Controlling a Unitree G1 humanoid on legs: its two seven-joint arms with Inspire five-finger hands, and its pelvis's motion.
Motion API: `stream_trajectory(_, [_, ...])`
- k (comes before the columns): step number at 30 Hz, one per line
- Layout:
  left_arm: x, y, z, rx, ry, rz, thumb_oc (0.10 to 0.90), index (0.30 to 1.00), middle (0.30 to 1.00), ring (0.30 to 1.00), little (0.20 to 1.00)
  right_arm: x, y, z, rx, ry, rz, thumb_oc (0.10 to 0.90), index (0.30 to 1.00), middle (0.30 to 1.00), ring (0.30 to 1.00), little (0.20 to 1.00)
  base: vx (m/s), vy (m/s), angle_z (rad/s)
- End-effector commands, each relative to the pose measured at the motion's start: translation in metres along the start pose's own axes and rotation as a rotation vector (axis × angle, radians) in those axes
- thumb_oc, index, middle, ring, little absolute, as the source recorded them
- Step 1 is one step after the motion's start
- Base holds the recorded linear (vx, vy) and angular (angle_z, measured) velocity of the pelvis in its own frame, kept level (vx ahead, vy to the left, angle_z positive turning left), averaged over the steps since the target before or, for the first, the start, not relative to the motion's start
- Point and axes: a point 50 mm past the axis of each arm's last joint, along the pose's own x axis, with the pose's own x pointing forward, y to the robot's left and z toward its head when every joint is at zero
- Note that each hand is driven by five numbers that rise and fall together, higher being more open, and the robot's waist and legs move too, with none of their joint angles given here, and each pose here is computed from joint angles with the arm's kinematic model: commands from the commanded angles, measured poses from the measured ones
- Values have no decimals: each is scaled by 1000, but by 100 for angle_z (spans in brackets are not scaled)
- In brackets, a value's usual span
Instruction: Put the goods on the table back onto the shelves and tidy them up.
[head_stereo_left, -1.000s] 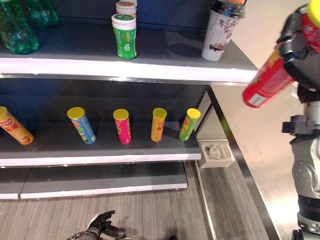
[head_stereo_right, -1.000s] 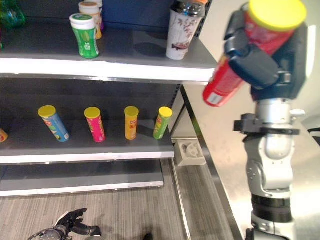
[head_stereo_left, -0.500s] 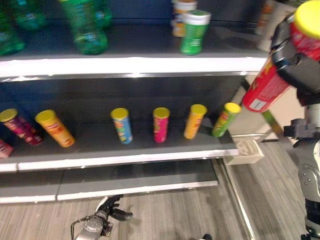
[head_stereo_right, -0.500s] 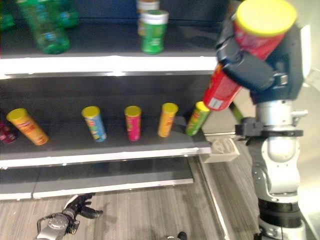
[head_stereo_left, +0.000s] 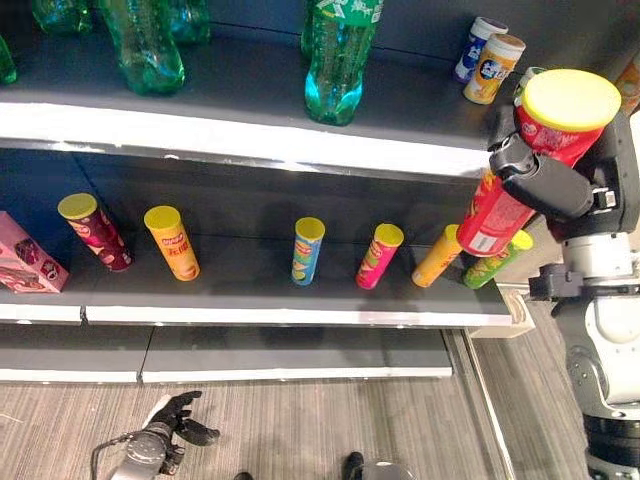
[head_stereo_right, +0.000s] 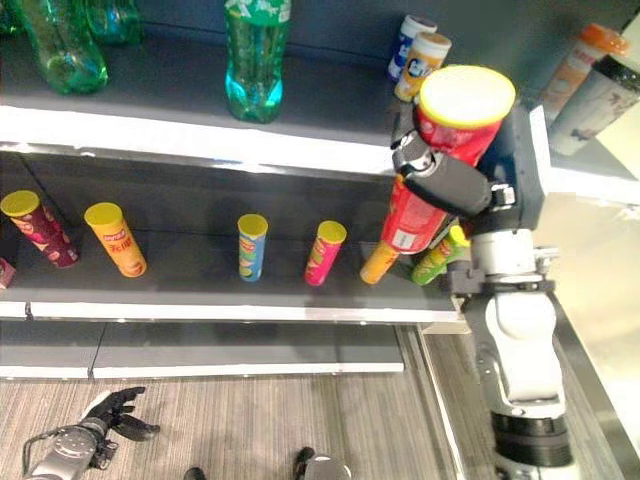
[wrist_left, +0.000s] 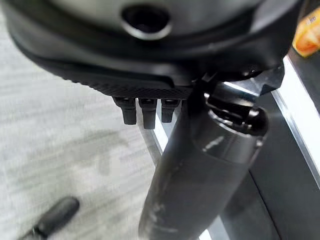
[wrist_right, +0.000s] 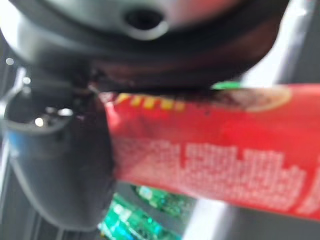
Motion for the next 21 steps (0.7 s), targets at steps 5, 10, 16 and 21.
stream_trajectory(5, [-1, -7, 4, -27, -46, -25, 800, 900, 900, 900, 900, 26, -27, 65, -3, -369, -106, 400, 300, 300, 300, 300, 56, 9, -16])
stream_trajectory(10, [1, -12, 18, -29, -88, -42, 800, 900, 900, 900, 900, 24, -27, 76, -28, -410, -97, 400, 300, 300, 300, 300, -5, 97, 30])
stream_trajectory(16, [2, -4, 27, -7, -121, -13, 800, 900, 900, 900, 900, 25, -23, 82, -70, -411, -39, 400, 300, 300, 300, 300, -35, 410, -2])
stream_trajectory(21, [4, -3, 53, 10, -214, -20, 800, 900, 900, 900, 900, 22, -26, 78, -122, -371, -42, 400, 300, 300, 300, 300, 107, 591, 0])
